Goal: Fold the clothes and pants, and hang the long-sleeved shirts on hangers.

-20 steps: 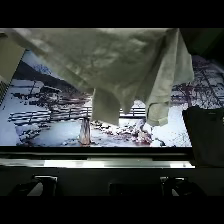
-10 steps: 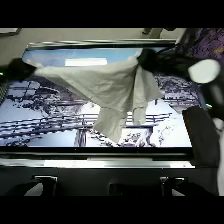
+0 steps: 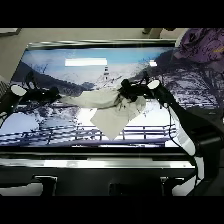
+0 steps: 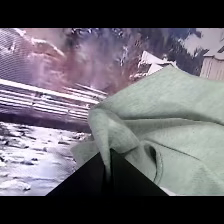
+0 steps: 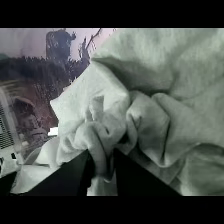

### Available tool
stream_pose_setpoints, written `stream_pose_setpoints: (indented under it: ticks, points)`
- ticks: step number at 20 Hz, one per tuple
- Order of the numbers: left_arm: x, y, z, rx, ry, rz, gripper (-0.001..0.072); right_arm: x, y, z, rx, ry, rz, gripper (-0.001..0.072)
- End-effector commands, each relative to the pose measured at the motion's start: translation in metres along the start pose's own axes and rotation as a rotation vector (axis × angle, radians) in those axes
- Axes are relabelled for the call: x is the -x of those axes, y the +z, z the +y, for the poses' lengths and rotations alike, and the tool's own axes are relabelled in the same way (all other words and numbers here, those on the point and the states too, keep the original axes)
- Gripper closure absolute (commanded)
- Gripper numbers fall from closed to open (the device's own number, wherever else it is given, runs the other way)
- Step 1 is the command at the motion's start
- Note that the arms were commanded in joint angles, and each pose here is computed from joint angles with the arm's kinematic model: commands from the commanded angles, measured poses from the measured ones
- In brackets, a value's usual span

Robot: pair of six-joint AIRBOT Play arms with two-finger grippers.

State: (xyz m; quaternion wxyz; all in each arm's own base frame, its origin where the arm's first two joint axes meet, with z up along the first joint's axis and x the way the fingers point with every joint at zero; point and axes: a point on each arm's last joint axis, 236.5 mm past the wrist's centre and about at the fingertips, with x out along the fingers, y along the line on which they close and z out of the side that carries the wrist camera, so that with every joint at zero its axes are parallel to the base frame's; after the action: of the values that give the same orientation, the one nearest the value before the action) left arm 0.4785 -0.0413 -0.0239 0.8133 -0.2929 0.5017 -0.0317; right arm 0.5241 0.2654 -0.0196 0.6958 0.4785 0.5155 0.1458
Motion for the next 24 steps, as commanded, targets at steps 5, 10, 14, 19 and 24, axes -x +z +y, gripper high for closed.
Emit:
stream_pose_setpoints:
  ticks: [5,10,14,19,24]
  points:
    - [-0.017,-0.009,0.013,0.019,0.019,0.039,0.0693,0.076,0.005,0.01,0.05,0.053,0.126,0.0252]
    - [-0.016,-0.016,0.012,0.02,0.018,0.066,0.0692,0.177,0.005,-0.062,0.167,-0.224,0.142,0.0248]
    - [-0.016,-0.016,0.012,0.021,0.018,0.066,0.0692,0.162,-0.083,-0.111,0.056,-0.202,0.258,0.0218]
    - [-0.016,-0.023,0.012,0.021,0.017,0.096,0.0692,0.111,-0.158,-0.129,-0.063,-0.084,0.288,0.0218]
    - [-0.015,-0.027,0.012,0.021,0.016,0.116,0.0692,0.076,-0.17,-0.134,-0.047,-0.123,0.249,0.0154]
